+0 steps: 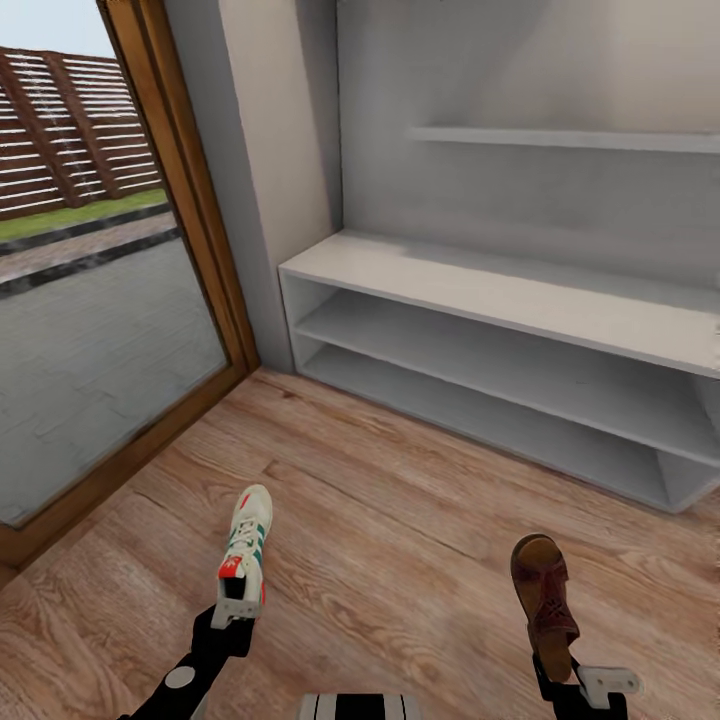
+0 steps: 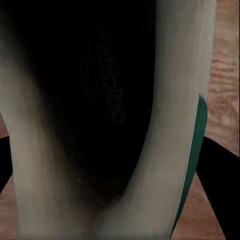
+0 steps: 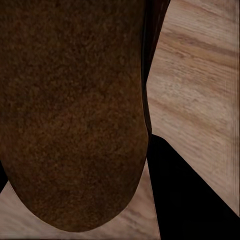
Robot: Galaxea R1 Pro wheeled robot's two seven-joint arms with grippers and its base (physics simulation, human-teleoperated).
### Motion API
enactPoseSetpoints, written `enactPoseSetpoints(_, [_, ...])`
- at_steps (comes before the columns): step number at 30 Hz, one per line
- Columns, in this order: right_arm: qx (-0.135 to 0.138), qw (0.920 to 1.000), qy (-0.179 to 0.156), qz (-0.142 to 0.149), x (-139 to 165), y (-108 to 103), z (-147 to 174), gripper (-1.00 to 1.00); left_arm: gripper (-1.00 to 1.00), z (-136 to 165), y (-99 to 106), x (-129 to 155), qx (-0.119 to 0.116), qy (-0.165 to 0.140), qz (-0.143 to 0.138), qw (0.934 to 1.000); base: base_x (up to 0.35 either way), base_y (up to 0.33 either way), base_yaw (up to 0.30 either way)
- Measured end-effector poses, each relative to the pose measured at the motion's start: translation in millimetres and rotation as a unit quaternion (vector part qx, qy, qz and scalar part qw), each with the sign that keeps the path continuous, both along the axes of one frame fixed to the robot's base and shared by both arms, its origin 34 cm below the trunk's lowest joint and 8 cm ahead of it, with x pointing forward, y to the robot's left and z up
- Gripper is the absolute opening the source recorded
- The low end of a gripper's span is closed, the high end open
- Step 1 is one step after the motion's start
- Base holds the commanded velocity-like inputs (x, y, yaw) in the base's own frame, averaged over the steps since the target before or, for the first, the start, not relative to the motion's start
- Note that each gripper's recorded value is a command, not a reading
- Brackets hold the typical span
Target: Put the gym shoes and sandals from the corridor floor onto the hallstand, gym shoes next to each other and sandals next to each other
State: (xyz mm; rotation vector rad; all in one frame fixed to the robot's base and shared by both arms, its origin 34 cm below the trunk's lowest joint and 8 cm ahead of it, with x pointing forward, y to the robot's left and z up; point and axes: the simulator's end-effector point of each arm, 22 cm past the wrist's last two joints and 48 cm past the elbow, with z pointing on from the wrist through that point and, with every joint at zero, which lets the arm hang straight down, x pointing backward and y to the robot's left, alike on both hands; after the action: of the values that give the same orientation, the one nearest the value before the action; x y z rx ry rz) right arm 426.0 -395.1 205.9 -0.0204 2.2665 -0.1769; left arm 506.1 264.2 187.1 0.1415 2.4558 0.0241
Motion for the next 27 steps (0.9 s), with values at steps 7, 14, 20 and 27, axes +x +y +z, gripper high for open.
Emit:
enactPoseSetpoints(7, [0.0,1.0,-0.005,-0.001,3,0,4,-1.0,-1.0,1,-4,-4,-0.004,-0.007,-0.003,1.0,0.0,0.0,-0.191])
enactPoseSetpoints(14, [0.001,1.0,-0.005,-0.002,1,0,4,-1.0,-1.0,5,-7,-1,-0.01,-0.012,-0.008,0.9998,0.0,0.0,-0.191])
enactPoseSetpoints(20, [0.001,1.0,-0.009,-0.002,3,0,7,-1.0,-1.0,9,-8,2,-0.01,-0.017,-0.009,0.9998,0.0,0.0,-0.191])
enactPoseSetpoints(27, [0.001,0.9999,-0.014,-0.002,6,0,11,-1.0,-1.0,13,-8,5,-0.01,-0.022,-0.009,0.9997,0.0,0.0,-0.191])
